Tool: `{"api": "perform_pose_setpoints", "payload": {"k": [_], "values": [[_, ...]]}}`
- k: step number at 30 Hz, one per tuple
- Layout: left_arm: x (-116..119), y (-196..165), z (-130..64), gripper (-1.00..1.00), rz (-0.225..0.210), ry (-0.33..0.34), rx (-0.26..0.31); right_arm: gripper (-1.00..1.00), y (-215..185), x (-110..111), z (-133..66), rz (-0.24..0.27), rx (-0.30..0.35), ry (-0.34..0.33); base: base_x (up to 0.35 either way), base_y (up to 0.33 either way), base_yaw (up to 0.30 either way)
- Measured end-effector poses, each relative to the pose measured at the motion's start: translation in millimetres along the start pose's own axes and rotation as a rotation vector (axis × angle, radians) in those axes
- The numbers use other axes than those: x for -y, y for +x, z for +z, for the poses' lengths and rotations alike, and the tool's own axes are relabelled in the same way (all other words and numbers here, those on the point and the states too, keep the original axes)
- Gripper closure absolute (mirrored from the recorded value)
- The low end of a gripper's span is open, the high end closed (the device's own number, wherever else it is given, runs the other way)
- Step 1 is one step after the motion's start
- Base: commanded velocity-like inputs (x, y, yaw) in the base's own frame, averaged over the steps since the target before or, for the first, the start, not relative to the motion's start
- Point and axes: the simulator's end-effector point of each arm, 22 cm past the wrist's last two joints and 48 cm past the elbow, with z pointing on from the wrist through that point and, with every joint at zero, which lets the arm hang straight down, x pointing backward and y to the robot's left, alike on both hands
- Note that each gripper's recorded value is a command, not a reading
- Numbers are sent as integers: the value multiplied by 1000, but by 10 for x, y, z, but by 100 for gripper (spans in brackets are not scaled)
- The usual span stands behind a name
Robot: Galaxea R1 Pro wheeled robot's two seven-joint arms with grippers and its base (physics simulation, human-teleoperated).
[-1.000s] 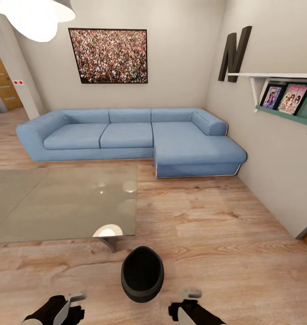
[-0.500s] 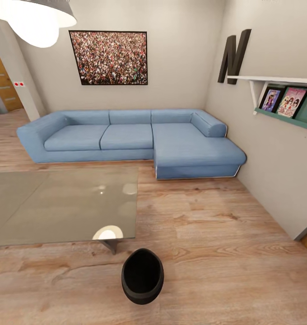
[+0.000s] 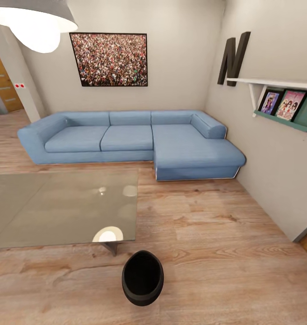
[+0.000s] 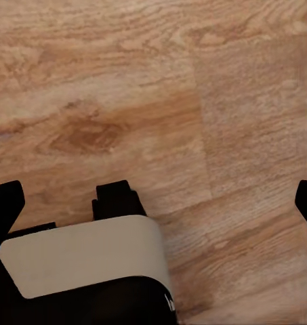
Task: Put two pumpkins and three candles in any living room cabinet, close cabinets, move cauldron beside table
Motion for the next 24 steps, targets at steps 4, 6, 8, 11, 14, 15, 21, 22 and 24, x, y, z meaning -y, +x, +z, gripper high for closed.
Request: {"api": "perform_pose_setpoints", "payload": {"k": [4,6,8,11,14,15,21,22,24], "values": [[-22,150,-54,-100,6,-2,-2,-100,-8,303,-3,2,-2,38,0,0,0],[-34,204,-83,-100,8,-3,-6,-100,60,386,-20,0,-10,47,0,0,0],[-53,302,-112,-100,10,-5,-17,-100,126,430,-46,-1,-15,52,0,0,0],[-61,409,-158,-100,14,-5,-30,-100,150,472,-89,0,-4,57,0,0,0],[-71,504,-206,-100,17,-5,-42,-100,201,525,-131,-2,-10,66,0,0,0],[-73,534,-222,-100,17,-5,-46,-100,219,541,-146,-6,-13,68,0,0,0],[-101,661,-319,-100,22,-6,-63,-100,291,564,-243,-16,-33,72,0,0,0],[-105,667,-335,-100,22,-6,-64,-100,303,575,-259,-15,-35,74,0,0,0],[-112,672,-367,-100,23,-6,-65,-100,316,595,-289,-14,-38,77,0,0,0]]}}
